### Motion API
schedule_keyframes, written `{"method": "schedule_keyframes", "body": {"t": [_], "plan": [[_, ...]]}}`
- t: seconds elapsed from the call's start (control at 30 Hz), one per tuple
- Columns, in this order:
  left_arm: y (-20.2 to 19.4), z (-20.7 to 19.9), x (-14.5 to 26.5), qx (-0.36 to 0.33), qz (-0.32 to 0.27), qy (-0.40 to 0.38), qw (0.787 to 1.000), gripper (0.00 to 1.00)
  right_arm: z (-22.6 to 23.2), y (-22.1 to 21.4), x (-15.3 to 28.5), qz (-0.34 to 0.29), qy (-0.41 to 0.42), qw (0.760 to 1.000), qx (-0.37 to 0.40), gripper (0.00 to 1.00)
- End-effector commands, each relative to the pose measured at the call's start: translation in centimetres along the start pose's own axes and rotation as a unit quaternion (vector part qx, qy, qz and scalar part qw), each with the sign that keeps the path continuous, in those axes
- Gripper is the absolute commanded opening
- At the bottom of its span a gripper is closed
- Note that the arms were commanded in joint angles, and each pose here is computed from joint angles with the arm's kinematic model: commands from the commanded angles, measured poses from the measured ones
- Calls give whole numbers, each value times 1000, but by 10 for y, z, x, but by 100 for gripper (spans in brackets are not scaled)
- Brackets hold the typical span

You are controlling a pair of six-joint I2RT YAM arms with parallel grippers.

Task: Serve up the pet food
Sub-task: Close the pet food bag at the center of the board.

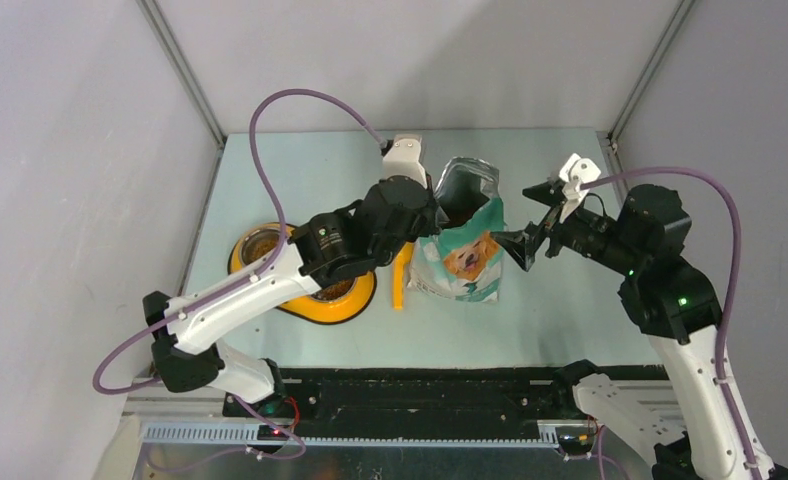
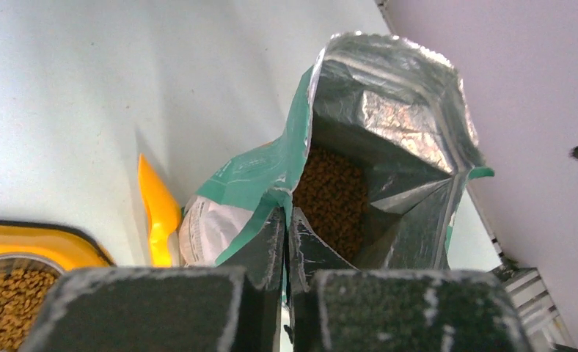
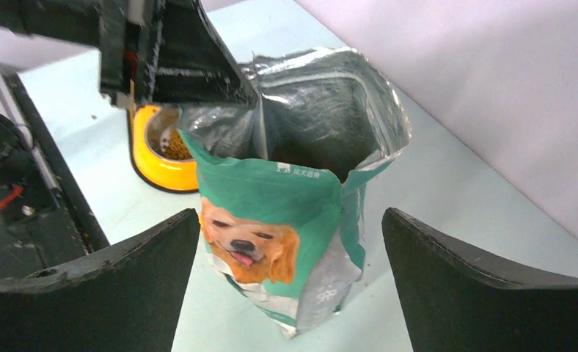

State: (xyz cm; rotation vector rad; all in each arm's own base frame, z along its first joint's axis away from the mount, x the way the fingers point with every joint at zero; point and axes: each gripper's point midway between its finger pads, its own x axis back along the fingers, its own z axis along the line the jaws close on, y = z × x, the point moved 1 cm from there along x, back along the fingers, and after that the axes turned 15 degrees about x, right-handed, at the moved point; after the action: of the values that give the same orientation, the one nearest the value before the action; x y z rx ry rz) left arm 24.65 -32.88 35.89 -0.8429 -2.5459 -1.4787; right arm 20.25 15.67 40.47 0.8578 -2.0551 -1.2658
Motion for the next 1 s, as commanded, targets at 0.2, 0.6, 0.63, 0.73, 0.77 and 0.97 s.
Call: {"method": "schedule_keyframes", "body": {"t": [0.2, 0.6, 0.63, 0.73, 0.77, 0.97], "plan": [[50, -13, 19, 51, -66, -69, 994, 21, -7, -46, -34, 56, 44, 997, 7, 97], [52, 51, 66, -21, -85, -103, 991, 99, -6, -50, -51, 16, 129, 990, -62, 10], [57, 57, 74, -17, -89, -121, 989, 99, -6, -50, -50, 17, 126, 990, -66, 8], [33, 73, 68, -66, -70, -168, 981, 99, -11, -50, -49, 24, 108, 989, -97, 0], [35, 70, 72, -86, -78, -199, 973, 99, -13, -48, -50, 24, 99, 988, -114, 0], [0, 60, 58, -193, -49, -305, 931, 99, -20, -47, -48, 25, 77, 989, -123, 0]]}}
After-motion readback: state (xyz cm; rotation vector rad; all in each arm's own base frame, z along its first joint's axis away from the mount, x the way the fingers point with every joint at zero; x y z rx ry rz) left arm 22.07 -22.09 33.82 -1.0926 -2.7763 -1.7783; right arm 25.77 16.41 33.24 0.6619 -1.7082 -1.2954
